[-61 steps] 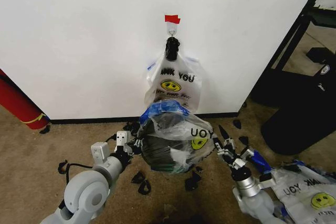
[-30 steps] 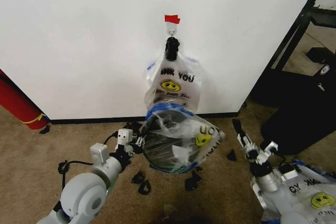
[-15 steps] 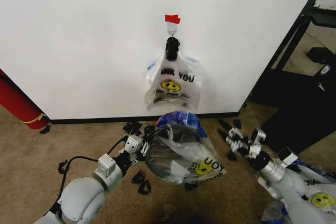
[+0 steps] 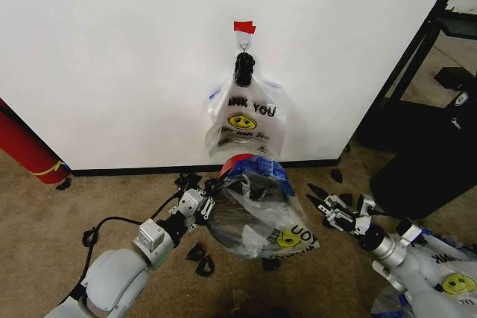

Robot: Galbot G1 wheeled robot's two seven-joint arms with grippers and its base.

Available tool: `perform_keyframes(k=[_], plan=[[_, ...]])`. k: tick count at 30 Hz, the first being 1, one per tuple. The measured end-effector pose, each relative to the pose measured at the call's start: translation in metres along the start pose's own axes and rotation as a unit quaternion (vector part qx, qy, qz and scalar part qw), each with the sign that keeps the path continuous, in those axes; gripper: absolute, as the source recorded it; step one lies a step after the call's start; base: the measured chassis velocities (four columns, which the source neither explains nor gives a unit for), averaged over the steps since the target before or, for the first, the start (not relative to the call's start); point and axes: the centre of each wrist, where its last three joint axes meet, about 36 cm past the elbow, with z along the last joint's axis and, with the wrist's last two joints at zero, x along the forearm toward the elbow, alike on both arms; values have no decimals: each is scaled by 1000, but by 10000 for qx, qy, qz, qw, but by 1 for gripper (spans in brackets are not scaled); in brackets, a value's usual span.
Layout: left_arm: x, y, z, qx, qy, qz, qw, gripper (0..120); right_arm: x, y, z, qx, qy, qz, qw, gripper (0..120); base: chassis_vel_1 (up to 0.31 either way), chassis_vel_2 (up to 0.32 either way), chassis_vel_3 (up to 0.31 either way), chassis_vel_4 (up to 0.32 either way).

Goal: Pick up the garbage bag from the wall and place it over the trash bin.

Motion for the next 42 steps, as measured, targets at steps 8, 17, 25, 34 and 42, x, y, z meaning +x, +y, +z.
perform_keyframes(k=[8, 17, 25, 34, 42], plan=[[2, -3, -6, -102, -144, 106, 9998, 4, -4, -6, 18, -241, -10, -144, 9996, 51, 0, 0, 0, 0], [3, -6, -14, -148, -250, 164, 9994, 4, -2, -7, 23, -257, 64, -264, 9993, 34, 0, 0, 0, 0], [4, -7, -15, -168, -283, 176, 9993, 4, -1, -10, 25, -104, 24, -298, 9995, 4, 0, 0, 0, 0], [6, -11, -22, -52, -448, 540, 9975, 4, -20, -8, 44, 128, -707, -118, 9973, 0, 0, 0, 0, 0], [5, -10, -18, 188, -476, 937, 9943, 4, -29, -8, 49, 396, -1112, 144, 9929, 0, 0, 0, 0, 0]])
